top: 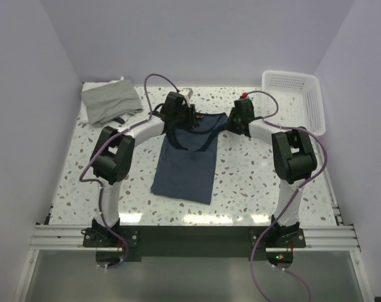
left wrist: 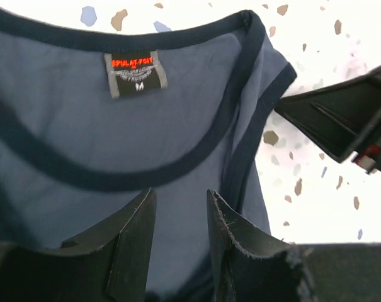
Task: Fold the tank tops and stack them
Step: Fold the tank top
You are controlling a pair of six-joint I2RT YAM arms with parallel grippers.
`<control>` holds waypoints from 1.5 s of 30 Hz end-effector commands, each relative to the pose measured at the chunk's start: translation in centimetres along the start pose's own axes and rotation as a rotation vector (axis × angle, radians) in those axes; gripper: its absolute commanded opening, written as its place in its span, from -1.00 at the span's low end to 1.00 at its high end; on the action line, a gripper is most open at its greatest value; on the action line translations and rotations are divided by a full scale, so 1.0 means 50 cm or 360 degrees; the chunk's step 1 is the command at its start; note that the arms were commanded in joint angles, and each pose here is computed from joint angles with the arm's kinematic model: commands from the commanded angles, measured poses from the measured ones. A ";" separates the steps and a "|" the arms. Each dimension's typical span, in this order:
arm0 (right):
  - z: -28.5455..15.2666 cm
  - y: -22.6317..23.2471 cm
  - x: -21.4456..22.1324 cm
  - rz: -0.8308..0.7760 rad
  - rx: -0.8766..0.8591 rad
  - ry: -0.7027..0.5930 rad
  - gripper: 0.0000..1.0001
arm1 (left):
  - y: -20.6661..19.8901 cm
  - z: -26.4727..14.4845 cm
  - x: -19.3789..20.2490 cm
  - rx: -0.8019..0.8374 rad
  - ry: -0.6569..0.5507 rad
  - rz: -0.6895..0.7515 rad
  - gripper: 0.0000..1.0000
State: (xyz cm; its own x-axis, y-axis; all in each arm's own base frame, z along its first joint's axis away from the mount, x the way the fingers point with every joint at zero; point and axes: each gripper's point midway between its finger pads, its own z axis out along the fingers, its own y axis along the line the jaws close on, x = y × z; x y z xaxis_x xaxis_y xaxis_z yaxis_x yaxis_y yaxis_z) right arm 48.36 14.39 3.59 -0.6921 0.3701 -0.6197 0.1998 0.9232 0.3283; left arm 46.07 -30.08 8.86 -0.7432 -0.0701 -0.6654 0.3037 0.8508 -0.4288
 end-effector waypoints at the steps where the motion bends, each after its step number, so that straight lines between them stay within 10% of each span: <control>1: 0.001 0.030 -0.083 -0.0009 -0.0052 -0.0187 -0.30 | -0.015 0.050 -0.034 0.0101 -0.0033 0.0115 -0.15; 45: 0.040 0.005 -0.094 -0.0022 0.0052 -0.0099 -0.20 | -0.004 0.131 -0.008 0.0136 0.0045 0.0097 -0.15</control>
State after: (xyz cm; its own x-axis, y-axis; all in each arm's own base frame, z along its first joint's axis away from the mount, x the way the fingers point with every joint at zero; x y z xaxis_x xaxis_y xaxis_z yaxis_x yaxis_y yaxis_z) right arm 51.82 12.64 3.40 -0.6833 0.3398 -0.6463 0.2221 0.9399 0.2594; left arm 49.33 -33.21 3.25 -0.7720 -0.0033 -0.6357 0.3621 0.8196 -0.4440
